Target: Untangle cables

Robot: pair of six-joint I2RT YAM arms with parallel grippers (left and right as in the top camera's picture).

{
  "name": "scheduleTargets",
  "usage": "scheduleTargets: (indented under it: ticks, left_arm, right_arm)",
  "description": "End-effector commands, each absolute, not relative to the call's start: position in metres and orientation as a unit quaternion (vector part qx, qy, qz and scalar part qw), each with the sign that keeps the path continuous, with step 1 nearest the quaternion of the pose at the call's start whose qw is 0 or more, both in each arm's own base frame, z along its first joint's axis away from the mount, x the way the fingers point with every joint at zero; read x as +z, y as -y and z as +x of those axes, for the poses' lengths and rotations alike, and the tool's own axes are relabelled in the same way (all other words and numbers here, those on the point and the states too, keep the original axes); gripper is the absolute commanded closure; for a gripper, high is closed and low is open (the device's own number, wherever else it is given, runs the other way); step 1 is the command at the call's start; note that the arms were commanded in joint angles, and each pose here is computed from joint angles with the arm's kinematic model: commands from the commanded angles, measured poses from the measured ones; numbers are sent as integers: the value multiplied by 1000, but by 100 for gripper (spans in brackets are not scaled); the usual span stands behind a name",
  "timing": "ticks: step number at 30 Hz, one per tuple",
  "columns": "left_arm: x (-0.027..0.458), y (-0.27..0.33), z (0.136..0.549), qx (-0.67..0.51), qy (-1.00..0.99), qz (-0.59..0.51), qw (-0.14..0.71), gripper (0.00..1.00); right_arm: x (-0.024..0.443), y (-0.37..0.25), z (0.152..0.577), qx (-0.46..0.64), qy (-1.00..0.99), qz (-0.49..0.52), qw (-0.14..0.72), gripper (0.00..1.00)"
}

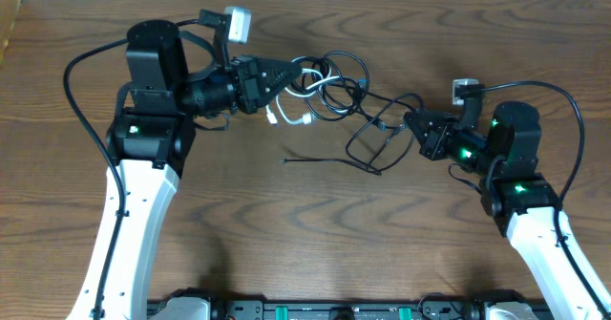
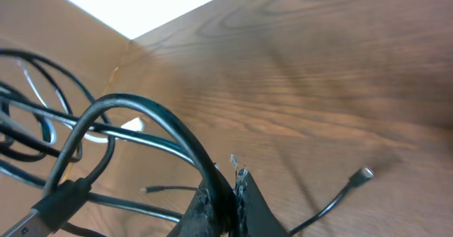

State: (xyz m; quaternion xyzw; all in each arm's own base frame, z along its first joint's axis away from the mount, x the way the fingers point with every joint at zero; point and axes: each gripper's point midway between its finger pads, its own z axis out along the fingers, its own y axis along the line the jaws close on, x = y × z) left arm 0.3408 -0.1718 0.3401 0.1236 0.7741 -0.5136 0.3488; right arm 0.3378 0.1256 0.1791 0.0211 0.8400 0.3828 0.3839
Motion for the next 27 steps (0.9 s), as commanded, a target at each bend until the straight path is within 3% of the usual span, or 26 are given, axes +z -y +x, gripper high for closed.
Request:
scheduleTargets:
  ticks: [1, 9, 24, 25, 27]
  left_arm:
    - [348, 140, 352, -480, -775, 115, 395, 93]
    - [334, 101, 358, -462, -795, 54, 389, 93]
    - [329, 101, 356, -460, -800, 53, 381, 93]
    - [329, 101, 356, -460, -800, 53, 381, 93]
    - [329, 101, 356, -460, -801, 53, 381, 93]
  right_arm:
    - [153, -68, 353, 288, -861, 135, 396, 99]
    - [141, -46, 348, 273, -869, 172, 376, 99]
    - [147, -53, 350, 291, -863, 157, 381, 99]
    - [147, -53, 350, 291, -863, 157, 382, 97]
    - [147, -53, 350, 290, -863, 158, 382, 82]
